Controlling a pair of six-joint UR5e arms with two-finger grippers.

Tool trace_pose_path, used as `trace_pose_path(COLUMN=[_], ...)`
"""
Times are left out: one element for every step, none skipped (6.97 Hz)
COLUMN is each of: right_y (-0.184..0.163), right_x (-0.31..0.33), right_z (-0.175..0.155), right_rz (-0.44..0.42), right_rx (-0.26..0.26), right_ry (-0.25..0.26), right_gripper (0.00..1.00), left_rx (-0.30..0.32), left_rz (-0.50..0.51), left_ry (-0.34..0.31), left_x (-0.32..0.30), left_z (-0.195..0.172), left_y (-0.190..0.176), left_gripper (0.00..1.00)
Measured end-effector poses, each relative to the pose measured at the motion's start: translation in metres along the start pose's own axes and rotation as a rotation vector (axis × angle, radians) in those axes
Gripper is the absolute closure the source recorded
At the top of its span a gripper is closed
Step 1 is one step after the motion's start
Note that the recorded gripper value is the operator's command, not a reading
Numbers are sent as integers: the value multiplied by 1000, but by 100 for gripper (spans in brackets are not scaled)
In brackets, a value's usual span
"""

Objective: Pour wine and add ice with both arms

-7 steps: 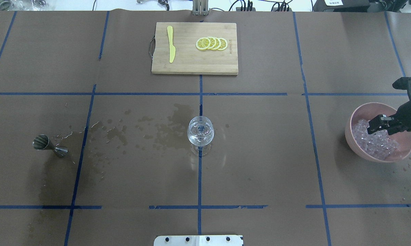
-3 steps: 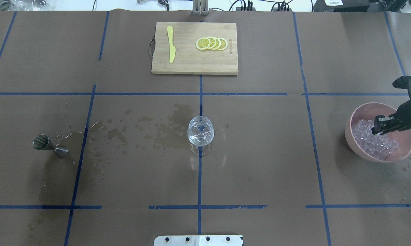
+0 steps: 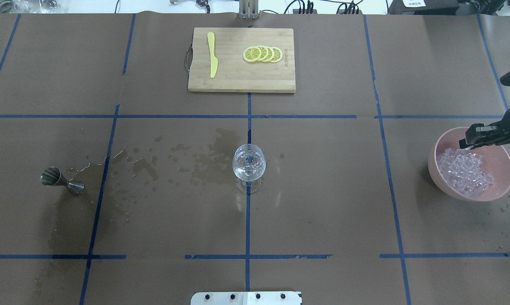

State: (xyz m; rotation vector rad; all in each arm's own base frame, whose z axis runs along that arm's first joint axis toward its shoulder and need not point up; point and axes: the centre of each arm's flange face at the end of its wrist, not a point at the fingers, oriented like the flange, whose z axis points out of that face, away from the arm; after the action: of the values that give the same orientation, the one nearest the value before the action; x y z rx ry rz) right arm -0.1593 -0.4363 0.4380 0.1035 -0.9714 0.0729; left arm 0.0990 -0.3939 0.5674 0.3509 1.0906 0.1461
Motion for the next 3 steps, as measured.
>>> trace_pose_path(right_y=[-10, -13, -10], right_x=[-44, -92, -147], right_z=[-9, -6, 3], right_rz=[53, 105, 156], right_rx=[22, 21, 8], right_ry=[-52, -101, -142], right_gripper=[100, 100, 100], left_rx=[7, 13, 19], left_rz=[9, 12, 11], left_ry=[4, 4, -3], left_x=[3, 4, -1], left_z=[-1, -2, -4], left_y=[-3, -6, -6], left_gripper=[0, 0, 0])
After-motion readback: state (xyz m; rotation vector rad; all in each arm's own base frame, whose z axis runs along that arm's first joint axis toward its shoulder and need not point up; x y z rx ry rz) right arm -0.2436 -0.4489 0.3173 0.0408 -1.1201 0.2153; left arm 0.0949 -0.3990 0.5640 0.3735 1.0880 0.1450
